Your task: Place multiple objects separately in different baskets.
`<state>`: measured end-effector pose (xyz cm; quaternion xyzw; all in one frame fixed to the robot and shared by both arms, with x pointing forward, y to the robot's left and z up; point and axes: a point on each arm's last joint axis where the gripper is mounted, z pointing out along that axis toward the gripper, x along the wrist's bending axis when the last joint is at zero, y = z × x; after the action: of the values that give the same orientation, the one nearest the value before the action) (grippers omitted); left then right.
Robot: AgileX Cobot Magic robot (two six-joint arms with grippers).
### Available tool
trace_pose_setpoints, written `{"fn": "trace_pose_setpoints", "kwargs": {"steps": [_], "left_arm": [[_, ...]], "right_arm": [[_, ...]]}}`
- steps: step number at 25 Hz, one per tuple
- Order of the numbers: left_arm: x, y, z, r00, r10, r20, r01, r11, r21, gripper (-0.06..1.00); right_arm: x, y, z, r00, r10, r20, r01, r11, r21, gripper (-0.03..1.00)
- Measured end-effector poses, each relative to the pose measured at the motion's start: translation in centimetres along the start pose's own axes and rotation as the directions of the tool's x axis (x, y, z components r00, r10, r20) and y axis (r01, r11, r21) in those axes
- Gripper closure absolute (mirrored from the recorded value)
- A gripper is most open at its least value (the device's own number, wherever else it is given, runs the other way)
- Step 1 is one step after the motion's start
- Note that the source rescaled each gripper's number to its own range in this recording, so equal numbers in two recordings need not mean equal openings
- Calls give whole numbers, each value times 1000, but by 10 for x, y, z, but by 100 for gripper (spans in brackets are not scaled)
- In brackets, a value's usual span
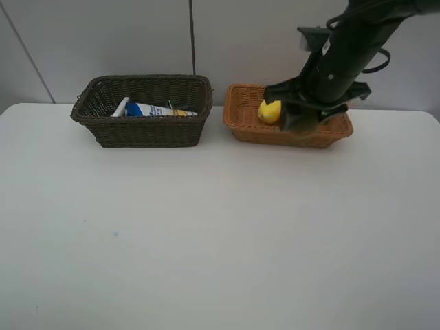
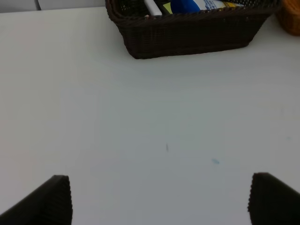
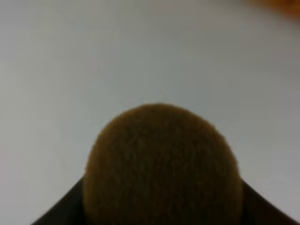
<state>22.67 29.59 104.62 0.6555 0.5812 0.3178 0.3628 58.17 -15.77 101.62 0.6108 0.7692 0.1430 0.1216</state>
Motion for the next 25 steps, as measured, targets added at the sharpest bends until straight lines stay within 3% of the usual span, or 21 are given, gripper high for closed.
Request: {"fn": "trace_pose_setpoints", "kwargs": {"steps": [3,6,7,8,10,11,13,15,21,25], "left_arm": [[0,0,0,1000,0,0,0,1000,0,-4],[0,0,0,1000,0,0,0,1000,0,-4],[0,0,0,1000,0,0,0,1000,0,-4],[0,0,0,1000,0,0,0,1000,0,-4],[0,0,0,1000,0,0,0,1000,0,-4],[0,0,0,1000,0,0,0,1000,0,-4],[0,0,0,1000,0,0,0,1000,0,-4],[0,0,0,1000,0,0,0,1000,0,-4],[0,0,0,1000,0,0,0,1000,0,-4],[0,0,0,1000,0,0,0,1000,0,-4]], "right_arm": [[-45,29,17,994,107,33,-104,991,-85,97],[-79,43,45,982,181,58,-174,979,-103,97],[-87,45,55,978,196,65,-189,977,-101,92],[-93,47,62,976,207,68,-199,975,-101,79],[-96,47,76,976,202,80,-195,977,-88,33],[-97,47,80,977,195,88,-188,979,-81,20],[-97,47,83,978,184,96,-177,981,-78,6],[-97,48,82,978,184,97,-176,981,-82,1],[-103,46,62,977,147,152,-138,988,-67,1],[-126,41,31,960,207,189,-196,978,-77,1]]}}
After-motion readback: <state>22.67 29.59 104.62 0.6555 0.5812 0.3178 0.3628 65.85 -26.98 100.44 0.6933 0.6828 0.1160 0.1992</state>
